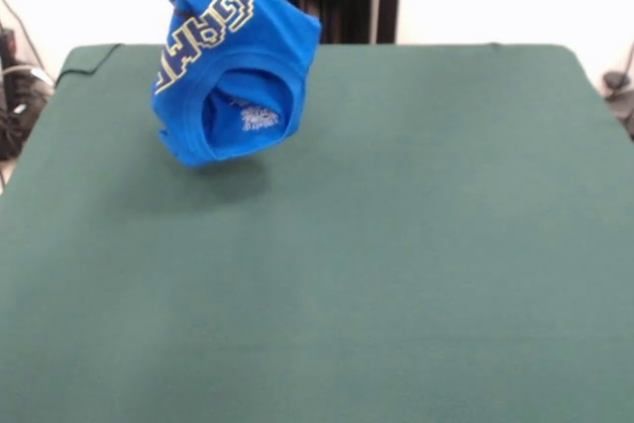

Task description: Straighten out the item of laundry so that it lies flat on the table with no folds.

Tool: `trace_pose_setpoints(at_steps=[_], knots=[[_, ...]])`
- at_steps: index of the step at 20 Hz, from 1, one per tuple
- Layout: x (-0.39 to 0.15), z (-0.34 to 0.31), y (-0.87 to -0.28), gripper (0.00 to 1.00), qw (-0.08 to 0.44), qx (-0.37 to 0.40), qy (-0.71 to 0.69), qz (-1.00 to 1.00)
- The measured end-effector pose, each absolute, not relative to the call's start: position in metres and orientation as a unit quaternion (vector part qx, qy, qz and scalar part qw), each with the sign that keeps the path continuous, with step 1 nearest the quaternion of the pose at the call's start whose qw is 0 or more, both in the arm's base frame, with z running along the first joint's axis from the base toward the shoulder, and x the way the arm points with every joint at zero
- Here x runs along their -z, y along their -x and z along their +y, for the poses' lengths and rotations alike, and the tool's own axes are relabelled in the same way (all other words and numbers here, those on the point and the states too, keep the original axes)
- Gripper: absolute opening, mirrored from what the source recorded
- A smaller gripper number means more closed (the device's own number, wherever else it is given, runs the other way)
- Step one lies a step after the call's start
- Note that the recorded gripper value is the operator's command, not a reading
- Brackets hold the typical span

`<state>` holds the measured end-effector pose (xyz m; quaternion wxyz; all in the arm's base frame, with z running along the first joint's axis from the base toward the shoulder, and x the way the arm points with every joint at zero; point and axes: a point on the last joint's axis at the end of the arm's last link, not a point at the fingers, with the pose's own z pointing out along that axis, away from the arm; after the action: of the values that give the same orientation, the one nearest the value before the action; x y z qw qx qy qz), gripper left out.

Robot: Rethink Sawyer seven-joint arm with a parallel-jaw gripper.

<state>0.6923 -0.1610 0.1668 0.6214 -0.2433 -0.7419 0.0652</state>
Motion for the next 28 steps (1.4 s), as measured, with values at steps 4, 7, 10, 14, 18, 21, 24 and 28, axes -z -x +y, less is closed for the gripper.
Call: trace_pose_setpoints(at_steps=[4,7,10,14,18,21,24,28], knots=[[-0.166,-0.164,-0.698,0.00,0.611,-0.067,0.250,-0.748],[-0.160,-0.165,-0.699,0.00,0.609,-0.059,0.250,-0.751],[-0.151,-0.164,-0.699,0.00,0.603,-0.047,0.248,-0.756],[-0.124,-0.161,-0.701,0.00,0.572,-0.012,0.248,-0.782],[-0.094,-0.152,-0.703,0.00,0.530,0.028,0.250,-0.810],[-0.069,-0.142,-0.703,0.00,0.500,0.051,0.253,-0.826],[-0.038,-0.126,-0.701,0.00,0.471,0.084,0.256,-0.840],[-0.018,-0.108,-0.695,0.00,0.465,0.115,0.255,-0.840]])
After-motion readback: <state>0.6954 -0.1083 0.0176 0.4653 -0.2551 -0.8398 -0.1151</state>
